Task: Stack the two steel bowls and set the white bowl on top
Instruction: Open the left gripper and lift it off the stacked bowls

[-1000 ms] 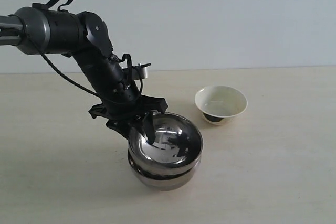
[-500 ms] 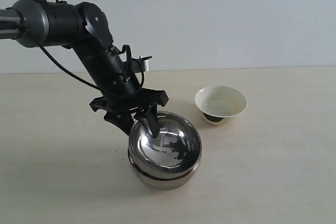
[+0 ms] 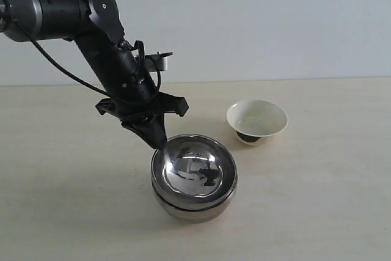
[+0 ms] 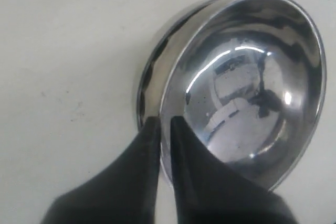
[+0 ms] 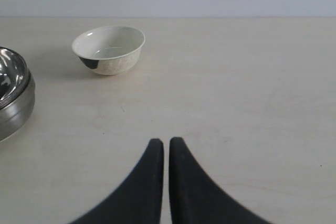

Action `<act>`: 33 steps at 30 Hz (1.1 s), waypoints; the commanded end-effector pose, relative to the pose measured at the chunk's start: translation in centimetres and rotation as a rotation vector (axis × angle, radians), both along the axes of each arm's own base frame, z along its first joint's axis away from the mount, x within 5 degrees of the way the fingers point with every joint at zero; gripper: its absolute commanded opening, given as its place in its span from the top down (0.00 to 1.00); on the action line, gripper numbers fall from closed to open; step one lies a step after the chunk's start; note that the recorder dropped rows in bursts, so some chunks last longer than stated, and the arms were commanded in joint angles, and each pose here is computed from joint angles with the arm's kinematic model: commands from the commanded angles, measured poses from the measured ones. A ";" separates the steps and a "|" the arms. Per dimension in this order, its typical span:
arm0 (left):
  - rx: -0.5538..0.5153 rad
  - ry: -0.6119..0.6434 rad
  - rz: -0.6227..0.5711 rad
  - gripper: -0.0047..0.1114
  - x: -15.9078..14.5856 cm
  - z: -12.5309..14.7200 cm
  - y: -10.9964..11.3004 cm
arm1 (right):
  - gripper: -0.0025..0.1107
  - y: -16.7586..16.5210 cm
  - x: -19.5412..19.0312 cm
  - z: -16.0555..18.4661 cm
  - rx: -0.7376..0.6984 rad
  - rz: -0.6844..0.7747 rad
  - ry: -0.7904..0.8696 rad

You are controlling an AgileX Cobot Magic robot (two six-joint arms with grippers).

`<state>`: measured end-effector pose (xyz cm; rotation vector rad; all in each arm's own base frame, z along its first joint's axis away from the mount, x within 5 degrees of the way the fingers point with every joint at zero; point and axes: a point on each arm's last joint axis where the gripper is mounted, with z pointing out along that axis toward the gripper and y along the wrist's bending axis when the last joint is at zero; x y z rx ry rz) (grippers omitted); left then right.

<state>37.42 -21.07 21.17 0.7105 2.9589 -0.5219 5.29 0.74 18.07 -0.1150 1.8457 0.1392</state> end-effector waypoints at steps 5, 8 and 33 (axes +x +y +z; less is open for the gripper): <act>0.067 -0.053 -0.015 0.93 -0.3 -1.8 0.7 | 0.98 0.0 0.0 0.1 -0.002 -0.005 -0.010; 0.072 -0.052 -0.016 0.93 -0.3 -2.0 0.8 | 0.98 0.0 0.0 0.1 -0.002 -0.005 -0.010; 0.067 -0.176 -0.023 0.93 -1.4 3.6 2.2 | 0.98 0.0 0.0 0.1 -0.002 -0.005 -0.010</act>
